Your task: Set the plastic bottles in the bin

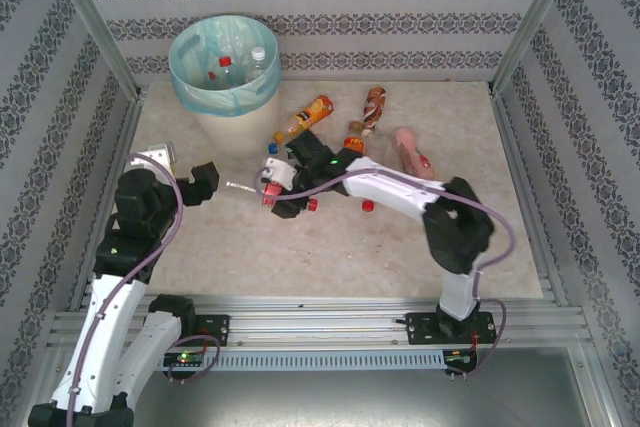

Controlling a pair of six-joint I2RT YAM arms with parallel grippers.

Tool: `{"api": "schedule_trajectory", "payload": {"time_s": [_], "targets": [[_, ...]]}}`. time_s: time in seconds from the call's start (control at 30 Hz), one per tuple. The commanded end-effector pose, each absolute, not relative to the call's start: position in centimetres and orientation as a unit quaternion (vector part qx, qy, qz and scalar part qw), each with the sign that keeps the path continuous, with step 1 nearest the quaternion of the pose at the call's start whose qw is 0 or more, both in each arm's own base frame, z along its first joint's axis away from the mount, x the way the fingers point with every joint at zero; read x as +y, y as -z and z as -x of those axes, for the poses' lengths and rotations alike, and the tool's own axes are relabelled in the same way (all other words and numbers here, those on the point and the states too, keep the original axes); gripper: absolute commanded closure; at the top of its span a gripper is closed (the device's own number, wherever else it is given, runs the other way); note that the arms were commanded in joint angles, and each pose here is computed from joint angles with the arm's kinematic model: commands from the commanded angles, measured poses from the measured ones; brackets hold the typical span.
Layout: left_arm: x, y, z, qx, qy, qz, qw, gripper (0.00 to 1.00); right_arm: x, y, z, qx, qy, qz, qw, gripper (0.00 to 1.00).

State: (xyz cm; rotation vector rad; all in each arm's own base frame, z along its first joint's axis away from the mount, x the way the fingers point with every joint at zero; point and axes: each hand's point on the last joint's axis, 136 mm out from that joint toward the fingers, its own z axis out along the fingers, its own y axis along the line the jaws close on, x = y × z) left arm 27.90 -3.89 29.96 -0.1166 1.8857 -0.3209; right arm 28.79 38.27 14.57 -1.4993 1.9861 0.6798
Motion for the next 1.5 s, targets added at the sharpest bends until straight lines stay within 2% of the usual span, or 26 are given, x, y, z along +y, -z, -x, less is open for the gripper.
{"api": "schedule_trajectory", "payload": {"time_s": [0.0,0.13,0.27,0.47,0.7,0.93,1.03,1.17,1.27,1.37,1.43,1.47], "targets": [[-7.7,-35.6,-28.2,0.752,0.203,-0.060,0.624,0.10,36.7,-18.9,-28.2,0.741,-0.311,0.499,0.324,0.48],[-13.4,-38.6,-26.7,0.690,0.332,-0.197,0.612,0.11,32.9,-24.5,-28.1,0.729,-0.339,0.434,0.407,0.49],[-15.4,-39.9,-27.4,0.658,0.425,-0.202,0.588,0.14,30.0,-28.6,-27.8,0.708,-0.351,0.391,0.473,0.48],[-18.4,-42.0,-26.9,0.596,0.517,-0.223,0.573,0.13,29.0,-32.3,-26.1,0.666,-0.393,0.375,0.511,0.48],[-22.2,-42.7,-25.4,0.570,0.555,-0.277,0.538,0.13,30.0,-35.1,-24.4,0.627,-0.428,0.392,0.519,0.48],[-22.8,-43.9,-25.9,0.552,0.580,-0.261,0.540,0.17,31.8,-34.7,-22.3,0.602,-0.451,0.440,0.491,0.48],[-22.7,-44.6,-26.0,0.546,0.579,-0.260,0.547,0.25,32.3,-34.2,-21.9,0.600,-0.457,0.449,0.479,0.48],[-22.6,-45.0,-26.2,0.548,0.569,-0.259,0.556,0.49,32.5,-34.2,-21.7,0.598,-0.456,0.454,0.477,0.48],[-22.4,-45.5,-26.1,0.545,0.562,-0.256,0.567,0.58,32.3,-34.6,-22.2,0.602,-0.446,0.447,0.489,0.42],[-21.9,-46.3,-26.3,0.544,0.548,-0.247,0.585,0.59,31.7,-35.3,-23.5,0.618,-0.415,0.422,0.518,0.25],[-21.4,-47.3,-26.7,0.547,0.527,-0.237,0.606,0.59,30.9,-35.7,-24.7,0.633,-0.384,0.396,0.543,0.18],[-21.0,-48.0,-27.1,0.549,0.511,-0.229,0.620,0.62,30.2,-36.2,-25.4,0.640,-0.363,0.379,0.561,0.13]]}}
